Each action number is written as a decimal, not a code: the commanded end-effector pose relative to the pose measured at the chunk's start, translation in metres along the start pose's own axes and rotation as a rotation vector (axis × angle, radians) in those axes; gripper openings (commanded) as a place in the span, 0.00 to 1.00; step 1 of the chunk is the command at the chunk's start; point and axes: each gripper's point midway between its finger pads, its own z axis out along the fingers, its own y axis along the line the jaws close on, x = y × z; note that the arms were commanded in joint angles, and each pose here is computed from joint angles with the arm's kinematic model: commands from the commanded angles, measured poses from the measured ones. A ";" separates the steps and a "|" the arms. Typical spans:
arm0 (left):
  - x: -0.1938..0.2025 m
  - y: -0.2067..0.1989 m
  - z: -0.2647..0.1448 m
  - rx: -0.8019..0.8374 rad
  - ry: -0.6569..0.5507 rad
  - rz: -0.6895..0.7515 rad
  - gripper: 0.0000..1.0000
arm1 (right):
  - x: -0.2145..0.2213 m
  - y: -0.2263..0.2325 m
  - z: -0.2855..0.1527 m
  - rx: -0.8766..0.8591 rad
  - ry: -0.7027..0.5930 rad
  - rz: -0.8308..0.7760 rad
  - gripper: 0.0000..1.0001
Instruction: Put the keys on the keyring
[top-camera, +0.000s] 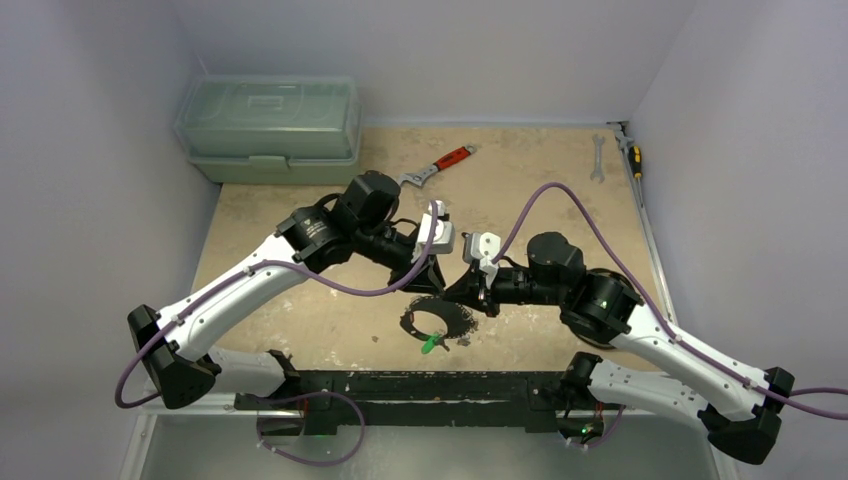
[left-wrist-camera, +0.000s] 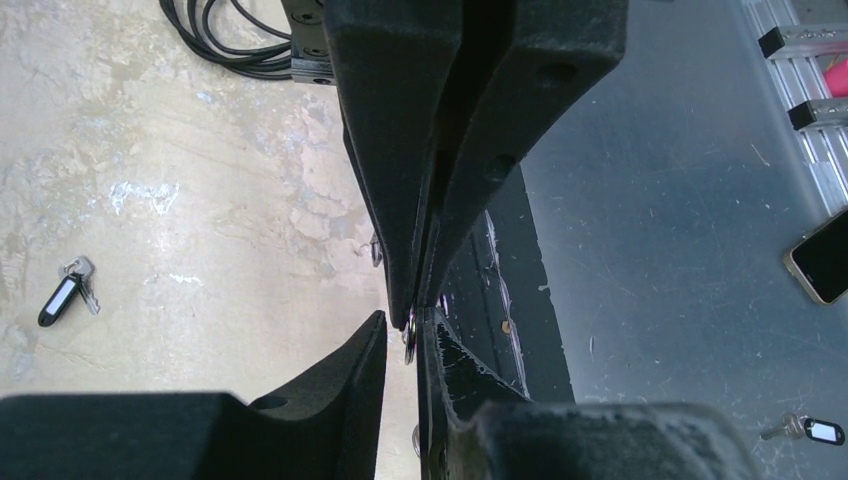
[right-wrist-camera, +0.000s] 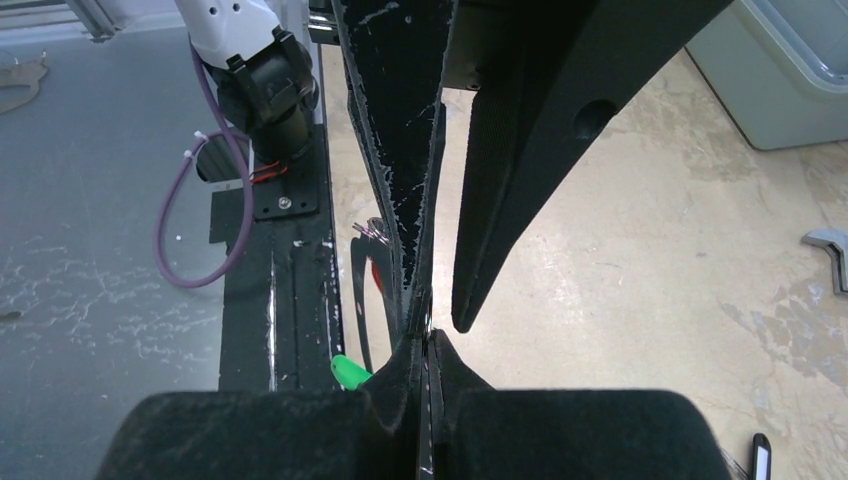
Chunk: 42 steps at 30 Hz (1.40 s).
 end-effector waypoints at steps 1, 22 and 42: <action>-0.003 -0.001 0.002 0.002 -0.004 0.016 0.16 | -0.033 0.002 -0.006 -0.008 -0.085 -0.045 0.00; -0.005 -0.005 0.009 -0.004 -0.090 0.035 0.00 | -0.049 0.009 -0.021 -0.010 -0.185 -0.077 0.01; -0.044 -0.015 -0.012 -0.118 -0.496 0.137 0.00 | -0.076 0.004 -0.053 0.110 -0.429 -0.065 0.44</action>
